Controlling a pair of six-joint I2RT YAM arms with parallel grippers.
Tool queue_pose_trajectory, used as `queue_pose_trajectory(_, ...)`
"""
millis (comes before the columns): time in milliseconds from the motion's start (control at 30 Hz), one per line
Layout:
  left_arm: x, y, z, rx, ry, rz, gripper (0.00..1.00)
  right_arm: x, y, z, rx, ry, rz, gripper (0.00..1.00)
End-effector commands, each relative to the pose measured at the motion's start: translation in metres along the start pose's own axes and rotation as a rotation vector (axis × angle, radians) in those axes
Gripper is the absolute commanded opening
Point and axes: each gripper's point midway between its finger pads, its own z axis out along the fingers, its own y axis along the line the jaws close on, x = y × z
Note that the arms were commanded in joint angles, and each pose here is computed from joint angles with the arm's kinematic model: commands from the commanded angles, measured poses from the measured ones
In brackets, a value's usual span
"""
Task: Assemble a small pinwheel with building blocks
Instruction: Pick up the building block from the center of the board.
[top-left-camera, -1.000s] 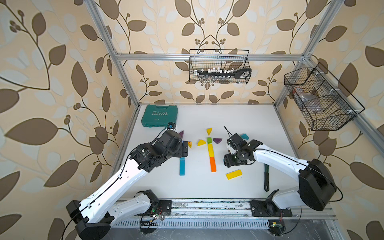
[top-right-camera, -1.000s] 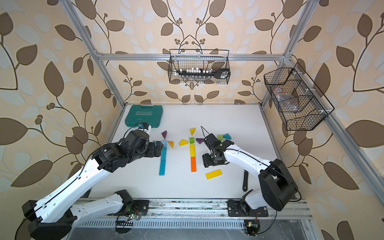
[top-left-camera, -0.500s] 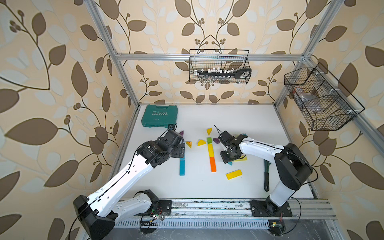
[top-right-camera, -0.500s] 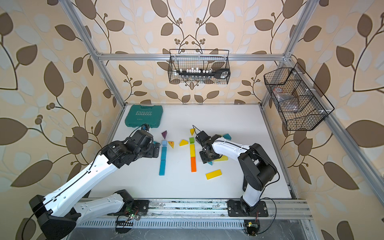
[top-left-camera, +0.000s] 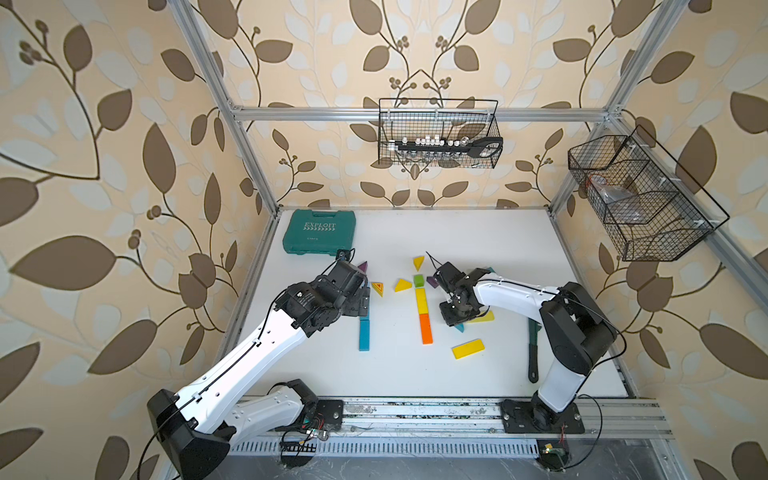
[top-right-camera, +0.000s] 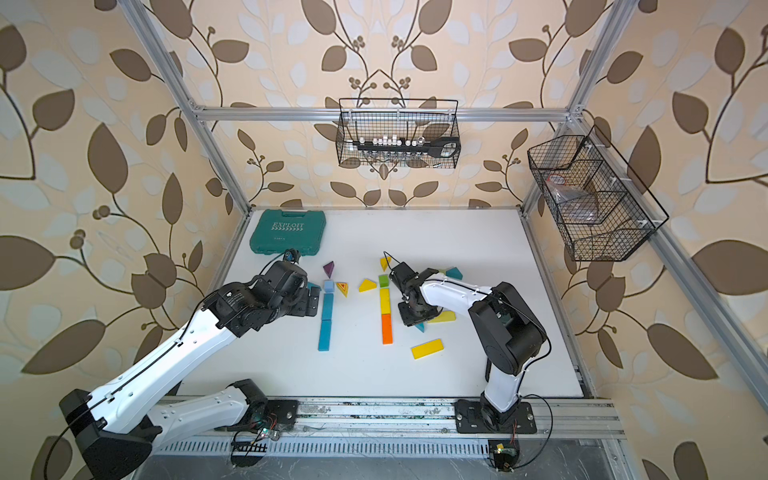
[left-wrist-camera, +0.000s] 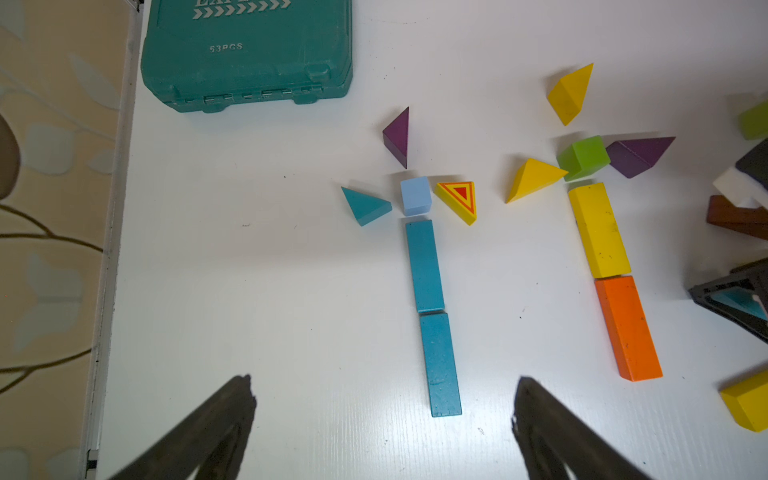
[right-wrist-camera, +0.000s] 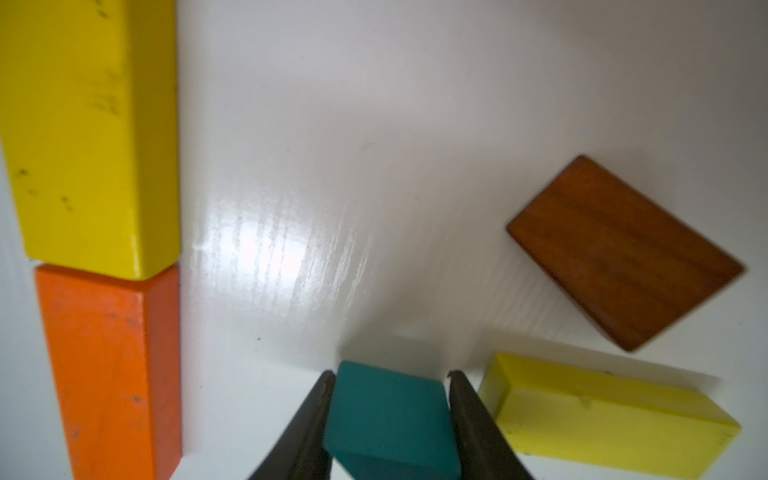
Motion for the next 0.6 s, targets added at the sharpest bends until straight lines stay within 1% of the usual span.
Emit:
queue_pose_trajectory(0,-0.004,0.004,0.0,-0.016,-0.012,0.006,0.99,0.004,-0.004,-0.004,0.019,0.009,0.034,0.39)
queue_pose_trajectory(100,-0.004,0.004,0.0,-0.016,-0.013,0.005,0.99,0.002,-0.007,-0.012,0.024,-0.011,0.053,0.33)
queue_pose_trajectory(333,-0.004,0.005,0.0,-0.023,-0.013,0.006,0.99,-0.013,-0.016,-0.037,0.035,-0.053,0.083,0.28)
queue_pose_trajectory(433,-0.005,0.006,0.0,-0.026,-0.014,0.007,0.99,-0.03,-0.029,-0.051,0.032,-0.087,0.124,0.27)
queue_pose_trajectory(567,-0.005,0.006,0.0,-0.028,-0.015,0.006,0.99,-0.067,-0.067,-0.067,0.04,-0.148,0.234,0.24)
